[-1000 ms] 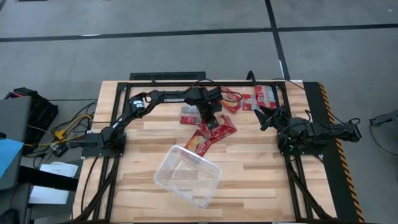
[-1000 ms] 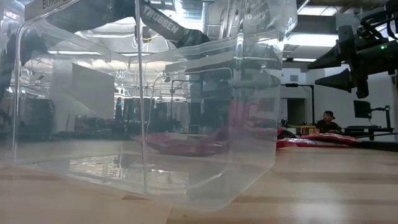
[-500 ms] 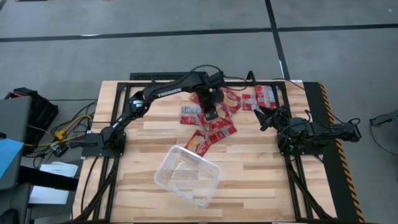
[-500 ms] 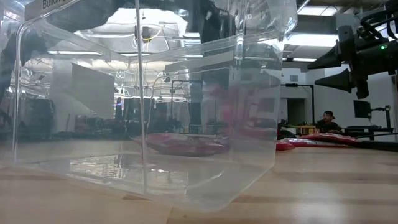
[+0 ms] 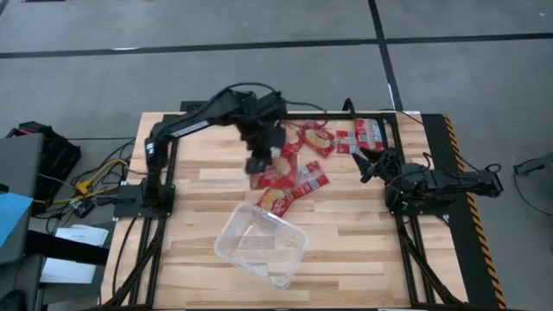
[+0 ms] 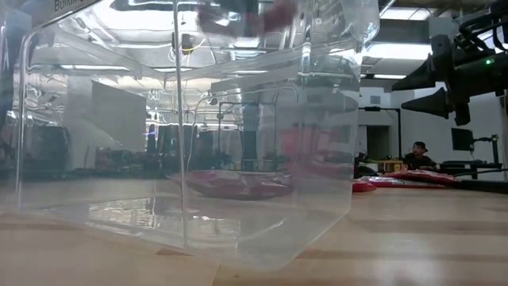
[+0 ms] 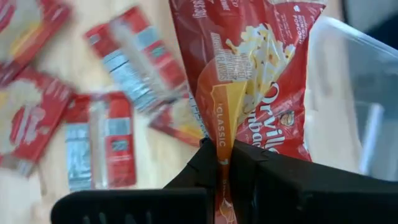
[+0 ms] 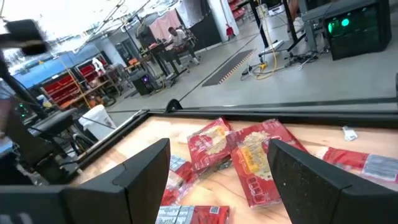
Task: Sort popcorn bags into baskets
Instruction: Put the red popcorn bag into the container
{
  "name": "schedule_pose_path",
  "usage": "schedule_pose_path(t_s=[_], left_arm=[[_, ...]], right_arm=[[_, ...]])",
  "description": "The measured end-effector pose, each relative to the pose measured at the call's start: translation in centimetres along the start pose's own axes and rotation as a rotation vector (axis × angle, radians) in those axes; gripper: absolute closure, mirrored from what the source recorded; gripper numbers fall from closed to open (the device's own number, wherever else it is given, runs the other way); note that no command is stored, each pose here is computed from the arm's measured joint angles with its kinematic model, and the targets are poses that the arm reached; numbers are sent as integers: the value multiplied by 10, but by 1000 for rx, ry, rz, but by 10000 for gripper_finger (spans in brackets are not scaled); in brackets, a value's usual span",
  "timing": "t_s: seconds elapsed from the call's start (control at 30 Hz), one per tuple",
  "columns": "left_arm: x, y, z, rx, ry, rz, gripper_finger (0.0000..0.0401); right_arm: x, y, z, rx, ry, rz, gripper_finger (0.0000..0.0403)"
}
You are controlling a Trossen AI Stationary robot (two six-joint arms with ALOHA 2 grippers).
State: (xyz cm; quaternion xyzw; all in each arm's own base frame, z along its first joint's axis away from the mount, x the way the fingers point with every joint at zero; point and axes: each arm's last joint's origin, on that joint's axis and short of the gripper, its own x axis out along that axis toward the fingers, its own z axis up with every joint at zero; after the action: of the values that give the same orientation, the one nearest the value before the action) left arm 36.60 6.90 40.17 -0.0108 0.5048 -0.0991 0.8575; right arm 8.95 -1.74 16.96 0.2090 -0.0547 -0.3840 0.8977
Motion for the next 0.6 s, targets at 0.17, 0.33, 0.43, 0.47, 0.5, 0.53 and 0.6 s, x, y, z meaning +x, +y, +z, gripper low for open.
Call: schedule_pose_path(t_s=[0.17,0.33,0.43,0.47,0.5,0.53,0.6], left_arm=[[-6,-53,6,135,-29,-54,400],[5,-101,8,266,27,-58,401],[12,-122,4,315,84,-70,401],[15,-129,4,330,85,-78,401],[19,-135,5,346,85,-85,401],[23,-142,4,363,95,-93,401],[37,-152,0,370,132,-106,401]], right_arm=[[0,0,-1,-13,7,0,107],[1,0,-1,-7,10,-2,107],[1,0,-1,11,10,-2,107],[1,0,-1,18,10,-3,107],[1,0,-1,19,10,-2,107],[1,0,-1,19,10,-2,107],[1,0,-1,19,10,-2,107]])
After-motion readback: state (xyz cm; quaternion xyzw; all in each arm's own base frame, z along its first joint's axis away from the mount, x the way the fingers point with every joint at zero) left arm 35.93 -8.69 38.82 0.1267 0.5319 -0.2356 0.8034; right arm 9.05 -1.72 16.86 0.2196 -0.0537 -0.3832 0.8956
